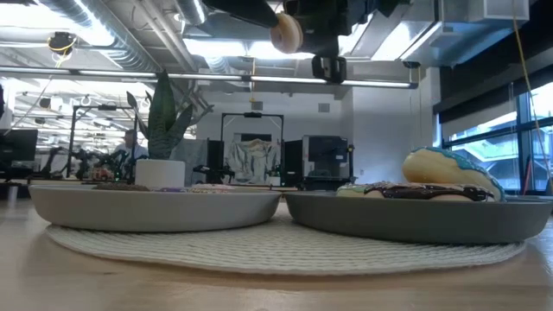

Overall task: Pick & Place donuts
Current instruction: Put the small yellow donut on the light gray plate

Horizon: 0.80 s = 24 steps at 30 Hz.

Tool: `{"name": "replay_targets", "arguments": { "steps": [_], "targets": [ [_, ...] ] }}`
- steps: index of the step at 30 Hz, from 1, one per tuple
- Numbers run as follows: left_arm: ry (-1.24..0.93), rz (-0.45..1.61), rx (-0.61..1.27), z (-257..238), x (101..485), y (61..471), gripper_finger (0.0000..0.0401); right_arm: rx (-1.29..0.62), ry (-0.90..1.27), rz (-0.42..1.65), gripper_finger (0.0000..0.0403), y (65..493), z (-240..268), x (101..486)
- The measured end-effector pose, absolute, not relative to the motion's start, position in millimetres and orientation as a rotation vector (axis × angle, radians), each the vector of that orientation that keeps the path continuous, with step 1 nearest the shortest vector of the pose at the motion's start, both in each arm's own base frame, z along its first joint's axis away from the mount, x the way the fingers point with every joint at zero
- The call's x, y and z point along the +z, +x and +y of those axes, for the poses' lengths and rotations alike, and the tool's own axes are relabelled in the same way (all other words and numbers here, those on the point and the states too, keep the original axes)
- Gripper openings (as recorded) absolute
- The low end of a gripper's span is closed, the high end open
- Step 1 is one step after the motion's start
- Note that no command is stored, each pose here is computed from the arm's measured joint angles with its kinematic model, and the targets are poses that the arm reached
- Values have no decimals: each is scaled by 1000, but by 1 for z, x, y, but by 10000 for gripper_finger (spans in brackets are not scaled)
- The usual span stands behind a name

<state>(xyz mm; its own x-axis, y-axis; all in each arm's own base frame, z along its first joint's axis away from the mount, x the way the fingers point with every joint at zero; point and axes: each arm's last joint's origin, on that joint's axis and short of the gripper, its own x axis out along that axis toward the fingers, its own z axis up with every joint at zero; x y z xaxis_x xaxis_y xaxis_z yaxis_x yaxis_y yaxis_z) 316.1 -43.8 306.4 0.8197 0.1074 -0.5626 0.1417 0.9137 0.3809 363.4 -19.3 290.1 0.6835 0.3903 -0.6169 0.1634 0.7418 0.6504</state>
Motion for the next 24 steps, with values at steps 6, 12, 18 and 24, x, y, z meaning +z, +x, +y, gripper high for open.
{"name": "replay_targets", "arguments": {
  "steps": [6,12,18,24],
  "targets": [
    [428,616,-5,-43,306,316,129,143,743,821,81,364,-19,290],
    [429,619,0,-43,306,316,102,142,743,820,81,364,-19,290],
    [431,624,6,-43,306,315,78,139,739,820,81,364,-19,290],
    [432,626,6,-43,306,315,60,158,694,814,80,364,-19,290]
  ]
}}
